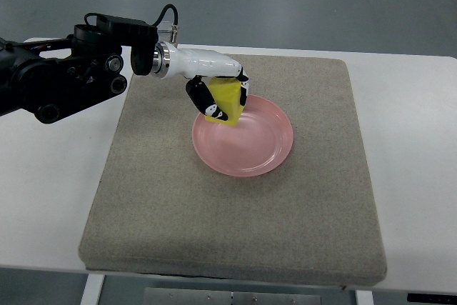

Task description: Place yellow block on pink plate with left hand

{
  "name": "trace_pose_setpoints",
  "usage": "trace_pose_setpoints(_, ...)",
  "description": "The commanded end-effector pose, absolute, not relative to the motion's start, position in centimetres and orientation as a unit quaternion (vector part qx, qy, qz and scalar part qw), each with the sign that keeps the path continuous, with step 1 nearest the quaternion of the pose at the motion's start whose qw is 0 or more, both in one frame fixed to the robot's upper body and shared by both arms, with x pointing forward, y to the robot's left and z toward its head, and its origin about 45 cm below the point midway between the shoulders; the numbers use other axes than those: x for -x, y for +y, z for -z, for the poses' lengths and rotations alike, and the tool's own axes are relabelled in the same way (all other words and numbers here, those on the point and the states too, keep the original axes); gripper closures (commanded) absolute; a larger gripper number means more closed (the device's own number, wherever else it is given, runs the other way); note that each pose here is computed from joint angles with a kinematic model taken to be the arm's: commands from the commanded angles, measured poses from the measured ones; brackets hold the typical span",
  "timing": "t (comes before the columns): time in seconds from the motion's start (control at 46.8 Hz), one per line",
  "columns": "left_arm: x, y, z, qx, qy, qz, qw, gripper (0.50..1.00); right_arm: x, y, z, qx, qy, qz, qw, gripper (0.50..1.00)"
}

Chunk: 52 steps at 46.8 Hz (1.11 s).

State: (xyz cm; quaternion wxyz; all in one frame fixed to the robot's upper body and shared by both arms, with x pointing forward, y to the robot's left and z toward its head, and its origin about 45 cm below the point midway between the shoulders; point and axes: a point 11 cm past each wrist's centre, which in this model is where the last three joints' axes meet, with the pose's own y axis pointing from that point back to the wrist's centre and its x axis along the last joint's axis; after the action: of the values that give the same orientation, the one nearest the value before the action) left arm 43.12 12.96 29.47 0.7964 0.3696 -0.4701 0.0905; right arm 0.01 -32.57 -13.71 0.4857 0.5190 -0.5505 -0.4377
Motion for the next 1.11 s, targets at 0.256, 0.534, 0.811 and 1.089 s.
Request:
trace_pose_setpoints(0.256, -41.9, 10.4, -26.3, -0.369, -0.489, -0.058, 0.788, 1.0, -0.1, -32.6, 13.7, -0.519, -0.551, 0.437, 0.485, 0.576)
trace_pose_setpoints(0.534, -42.0, 10.1, -24.7, -0.371, -0.48, -0.067, 0.793, 0.665, 0.0, -32.6, 13.7, -0.519, -0.551, 0.437, 0.486, 0.576)
trace_pose_setpoints(0.811, -41.9, 10.2, -24.7, -0.369, -0.473, -0.068, 0.797, 0.506, -0.1, -32.6, 13.7, -0.519, -0.551, 0.438, 0.485, 0.576)
trace_pose_setpoints(1.089, -43.5, 11.2, -29.5, -0.301, -0.412, -0.158, 0.845, 0.504, -0.1, -32.6, 13.7, -0.519, -0.551, 0.437, 0.486, 0.576)
